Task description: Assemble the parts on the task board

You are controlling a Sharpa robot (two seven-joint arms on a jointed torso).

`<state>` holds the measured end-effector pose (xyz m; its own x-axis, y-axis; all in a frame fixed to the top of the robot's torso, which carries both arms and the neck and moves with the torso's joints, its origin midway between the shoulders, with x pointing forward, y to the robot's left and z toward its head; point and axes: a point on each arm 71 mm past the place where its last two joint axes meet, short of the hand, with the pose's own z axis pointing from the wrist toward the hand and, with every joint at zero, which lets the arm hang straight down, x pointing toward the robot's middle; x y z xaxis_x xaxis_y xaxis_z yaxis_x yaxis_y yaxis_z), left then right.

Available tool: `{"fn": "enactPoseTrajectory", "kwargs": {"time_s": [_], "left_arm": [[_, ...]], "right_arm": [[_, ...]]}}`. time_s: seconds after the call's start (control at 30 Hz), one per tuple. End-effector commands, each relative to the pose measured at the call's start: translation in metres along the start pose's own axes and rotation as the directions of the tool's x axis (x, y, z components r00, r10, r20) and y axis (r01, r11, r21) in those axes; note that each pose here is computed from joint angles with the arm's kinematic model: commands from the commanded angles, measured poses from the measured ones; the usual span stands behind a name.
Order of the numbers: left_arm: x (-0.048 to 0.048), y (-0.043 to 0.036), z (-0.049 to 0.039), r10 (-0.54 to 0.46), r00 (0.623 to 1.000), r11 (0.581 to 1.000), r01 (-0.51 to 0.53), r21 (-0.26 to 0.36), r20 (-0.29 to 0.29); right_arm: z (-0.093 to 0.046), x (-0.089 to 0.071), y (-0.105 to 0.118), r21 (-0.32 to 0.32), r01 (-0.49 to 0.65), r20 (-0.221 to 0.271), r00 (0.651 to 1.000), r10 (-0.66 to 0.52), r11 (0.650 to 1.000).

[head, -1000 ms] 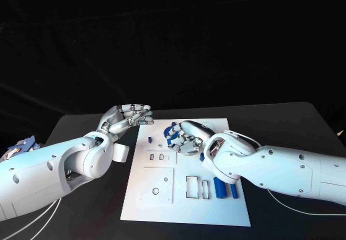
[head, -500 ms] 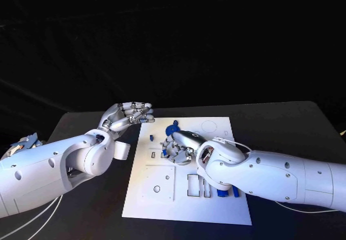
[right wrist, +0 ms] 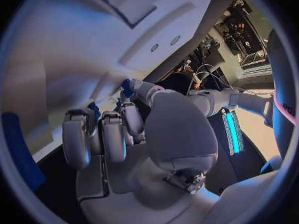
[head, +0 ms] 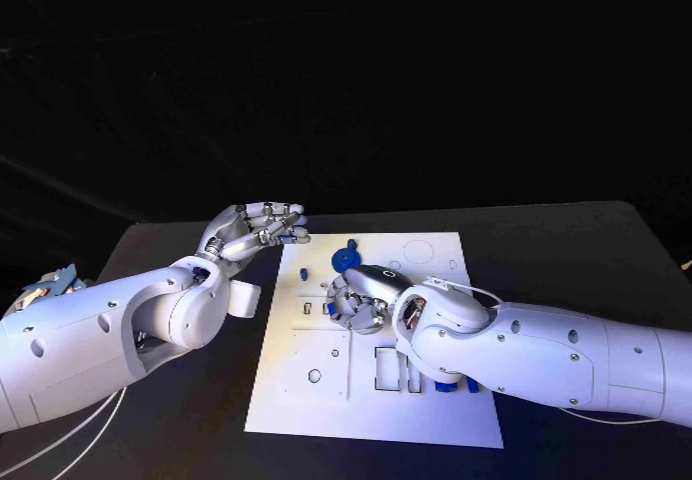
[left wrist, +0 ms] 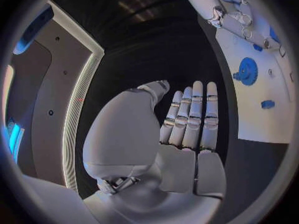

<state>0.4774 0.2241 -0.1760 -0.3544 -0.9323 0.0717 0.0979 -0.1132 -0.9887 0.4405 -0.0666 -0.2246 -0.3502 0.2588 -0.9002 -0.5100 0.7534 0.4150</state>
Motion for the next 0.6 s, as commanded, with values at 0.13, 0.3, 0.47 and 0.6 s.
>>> {"fn": "enactPoseTrajectory", "kwargs": {"time_s": [0.13,0.3,0.47,0.6], "left_arm": [[0.0016,-0.0006,0.0007,-0.011,1.0,1.0,0.011,0.005,-0.017],[0.0018,-0.0005,0.0009,-0.012,1.0,1.0,0.012,0.004,-0.019],[0.0021,-0.0004,0.001,-0.013,1.0,1.0,0.013,0.003,-0.02],[0.0022,-0.0003,0.001,-0.013,1.0,1.0,0.013,0.002,-0.021]], "right_arm": [[-0.0015,0.002,-0.0055,0.023,0.049,0.002,0.999,-0.049,0.999],[-0.0015,0.0018,-0.0054,0.028,0.049,0.016,0.999,-0.05,0.998],[-0.0012,0.0017,-0.0057,0.036,0.051,0.028,0.998,-0.052,0.998],[-0.0006,0.002,-0.0065,0.04,0.053,0.026,0.998,-0.054,0.998]]}}
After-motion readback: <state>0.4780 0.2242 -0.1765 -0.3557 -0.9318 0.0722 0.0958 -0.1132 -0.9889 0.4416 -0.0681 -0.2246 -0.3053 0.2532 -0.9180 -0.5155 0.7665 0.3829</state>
